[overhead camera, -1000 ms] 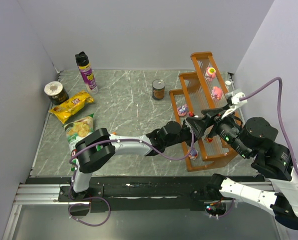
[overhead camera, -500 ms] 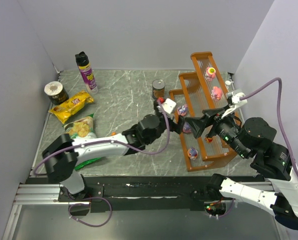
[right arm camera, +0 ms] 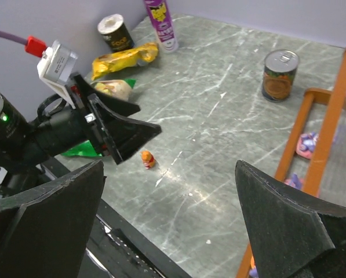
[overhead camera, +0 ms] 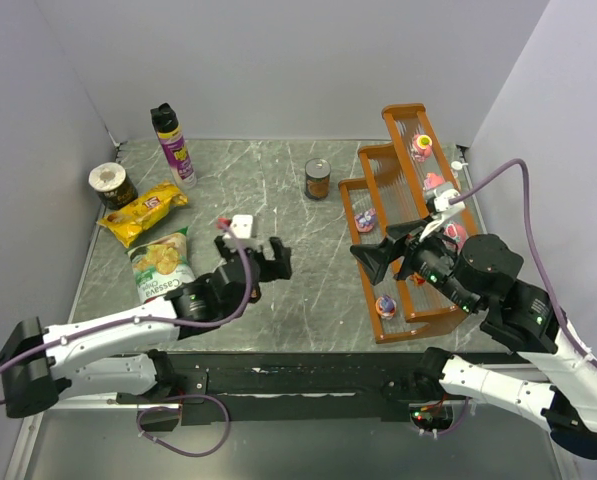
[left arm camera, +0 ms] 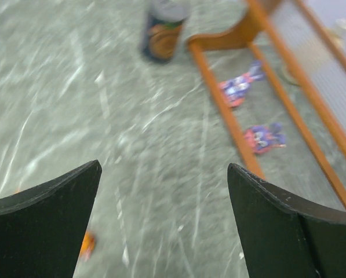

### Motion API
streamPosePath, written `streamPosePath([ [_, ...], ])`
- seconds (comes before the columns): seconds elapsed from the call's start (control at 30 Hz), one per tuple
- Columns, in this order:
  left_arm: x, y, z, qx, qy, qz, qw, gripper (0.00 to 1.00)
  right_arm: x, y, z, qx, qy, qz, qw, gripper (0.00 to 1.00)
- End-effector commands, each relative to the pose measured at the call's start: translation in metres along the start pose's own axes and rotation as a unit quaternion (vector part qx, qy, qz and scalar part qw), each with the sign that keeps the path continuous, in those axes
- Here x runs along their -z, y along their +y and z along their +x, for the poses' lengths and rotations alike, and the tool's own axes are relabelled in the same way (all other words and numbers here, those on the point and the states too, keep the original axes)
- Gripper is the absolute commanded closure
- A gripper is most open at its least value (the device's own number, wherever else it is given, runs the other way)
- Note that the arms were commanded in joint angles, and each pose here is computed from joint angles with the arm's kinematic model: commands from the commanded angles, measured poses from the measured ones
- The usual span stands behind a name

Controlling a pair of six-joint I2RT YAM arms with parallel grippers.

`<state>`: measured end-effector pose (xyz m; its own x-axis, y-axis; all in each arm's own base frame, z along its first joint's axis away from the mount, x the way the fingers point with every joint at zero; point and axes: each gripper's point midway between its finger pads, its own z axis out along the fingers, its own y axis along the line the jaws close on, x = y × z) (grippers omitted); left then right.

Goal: Place and organize the plastic toys onto the shelf

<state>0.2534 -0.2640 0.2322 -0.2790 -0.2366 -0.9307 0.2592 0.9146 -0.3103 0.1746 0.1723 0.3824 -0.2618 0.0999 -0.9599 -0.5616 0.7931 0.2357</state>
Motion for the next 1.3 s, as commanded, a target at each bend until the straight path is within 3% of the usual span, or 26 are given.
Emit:
streamPosePath([
  [0.0, 0.023, 0.067, 0.042, 0.069, 0.035, -0.124, 0.989, 0.03, -0.012, 0.012, -0.001, -0.006, -0.011, -0.027, 1.000, 0.00],
  [0.1, 0.033, 0.090, 0.062, 0.095, 0.043, -0.150, 0.983, 0.03, -0.015, 0.013, 0.007, -0.007, -0.004, -0.030, 1.000, 0.00],
  [0.23, 0.034, 0.083, 0.077, 0.117, 0.047, -0.103, 0.987, 0.02, -0.018, 0.010, 0.016, -0.006, 0.007, -0.024, 1.000, 0.00],
  [0.47, 0.029, 0.074, 0.099, 0.071, 0.070, -0.065, 0.993, 0.04, -0.015, 0.003, 0.019, -0.009, 0.009, -0.005, 1.000, 0.00],
  [0.57, 0.021, 0.067, 0.109, 0.059, 0.080, -0.078, 0.992, 0.02, -0.013, 0.001, 0.019, -0.013, 0.006, -0.001, 1.000, 0.00],
  [0.7, 0.017, 0.089, 0.128, 0.018, 0.082, -0.157, 0.984, 0.02, -0.010, 0.000, 0.020, -0.016, 0.006, -0.001, 1.000, 0.00],
  [0.83, 0.013, 0.096, 0.139, 0.013, 0.079, -0.187, 0.979, 0.01, -0.006, -0.004, 0.020, -0.017, 0.007, 0.005, 1.000, 0.00],
  [1.13, 0.001, 0.095, 0.167, -0.005, 0.098, -0.186, 0.978, 0.20, 0.002, -0.011, 0.021, -0.017, 0.006, 0.018, 1.000, 0.00],
  [1.27, -0.003, 0.095, 0.175, 0.003, 0.104, -0.185, 0.977, 0.23, 0.003, -0.010, 0.021, -0.018, 0.006, 0.015, 1.000, 0.00],
])
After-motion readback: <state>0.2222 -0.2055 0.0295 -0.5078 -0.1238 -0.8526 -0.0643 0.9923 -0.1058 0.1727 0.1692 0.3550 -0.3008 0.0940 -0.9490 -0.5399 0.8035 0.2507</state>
